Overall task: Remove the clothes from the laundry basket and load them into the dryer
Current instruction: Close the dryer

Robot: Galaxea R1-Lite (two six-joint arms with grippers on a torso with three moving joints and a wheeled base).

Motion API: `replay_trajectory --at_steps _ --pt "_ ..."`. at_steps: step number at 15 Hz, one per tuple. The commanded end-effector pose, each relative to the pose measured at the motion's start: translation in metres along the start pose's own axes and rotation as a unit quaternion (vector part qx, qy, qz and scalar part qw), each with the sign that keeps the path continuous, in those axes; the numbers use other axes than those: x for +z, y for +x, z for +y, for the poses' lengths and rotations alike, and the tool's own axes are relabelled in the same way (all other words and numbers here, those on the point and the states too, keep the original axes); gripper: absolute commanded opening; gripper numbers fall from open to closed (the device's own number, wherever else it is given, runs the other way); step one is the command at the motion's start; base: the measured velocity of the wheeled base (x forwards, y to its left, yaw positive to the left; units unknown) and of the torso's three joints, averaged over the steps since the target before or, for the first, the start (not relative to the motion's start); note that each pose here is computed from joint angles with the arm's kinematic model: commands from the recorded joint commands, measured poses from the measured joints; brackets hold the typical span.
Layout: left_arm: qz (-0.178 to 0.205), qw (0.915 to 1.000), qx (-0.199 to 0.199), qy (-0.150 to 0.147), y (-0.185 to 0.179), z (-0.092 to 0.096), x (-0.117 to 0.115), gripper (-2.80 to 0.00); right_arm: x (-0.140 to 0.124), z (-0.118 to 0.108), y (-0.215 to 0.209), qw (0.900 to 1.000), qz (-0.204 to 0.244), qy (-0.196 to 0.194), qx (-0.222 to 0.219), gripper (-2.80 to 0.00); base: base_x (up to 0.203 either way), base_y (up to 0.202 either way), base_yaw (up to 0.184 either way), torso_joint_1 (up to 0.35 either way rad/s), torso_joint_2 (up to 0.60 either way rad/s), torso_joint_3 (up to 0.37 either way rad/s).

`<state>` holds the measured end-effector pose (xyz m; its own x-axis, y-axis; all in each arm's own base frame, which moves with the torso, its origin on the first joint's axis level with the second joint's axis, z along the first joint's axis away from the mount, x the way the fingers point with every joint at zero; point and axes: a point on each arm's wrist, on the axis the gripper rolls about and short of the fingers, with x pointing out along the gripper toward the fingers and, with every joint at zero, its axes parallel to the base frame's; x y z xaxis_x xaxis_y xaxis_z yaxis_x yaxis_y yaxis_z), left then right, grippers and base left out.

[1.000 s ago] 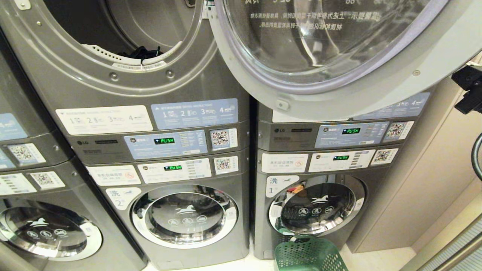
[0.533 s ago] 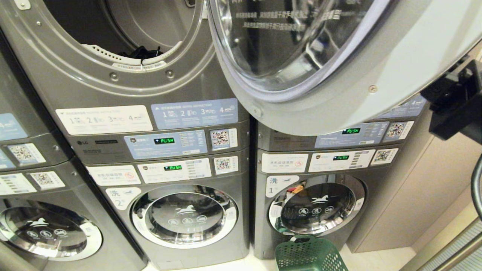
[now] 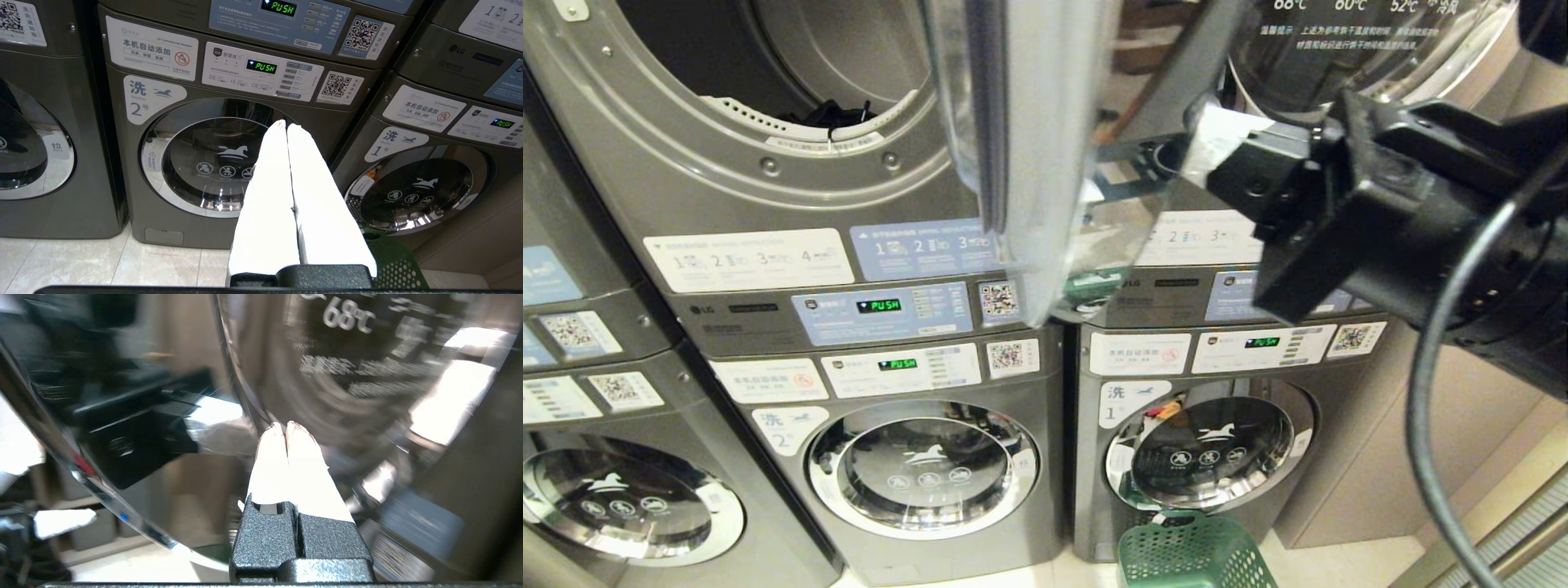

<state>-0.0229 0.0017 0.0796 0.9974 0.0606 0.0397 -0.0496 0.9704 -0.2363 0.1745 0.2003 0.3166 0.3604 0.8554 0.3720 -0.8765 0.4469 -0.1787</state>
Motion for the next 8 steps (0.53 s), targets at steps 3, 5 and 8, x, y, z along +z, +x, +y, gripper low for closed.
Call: replay_trajectory --at_steps 3,5,8 --pt "0.013 0.9999 0.004 0.000 0.002 0.002 -0.008 -2.80 -0.040 0.023 0.064 0.999 0.010 0.024 0.046 -2.80 0.000 0.000 0.000 0.000 0.00 0.000" --pt "0.013 0.9999 0.004 0.000 0.002 0.002 -0.008 -2.80 -0.059 0.036 0.092 0.998 0.009 0.032 0.059 -2.80 0.000 0.000 0.000 0.000 0.00 0.000" --pt "0.013 0.9999 0.004 0.000 0.002 0.002 -0.008 -2.80 -0.088 0.053 0.137 0.997 -0.006 0.038 0.068 -2.80 0.000 0.000 0.000 0.000 0.00 0.000"
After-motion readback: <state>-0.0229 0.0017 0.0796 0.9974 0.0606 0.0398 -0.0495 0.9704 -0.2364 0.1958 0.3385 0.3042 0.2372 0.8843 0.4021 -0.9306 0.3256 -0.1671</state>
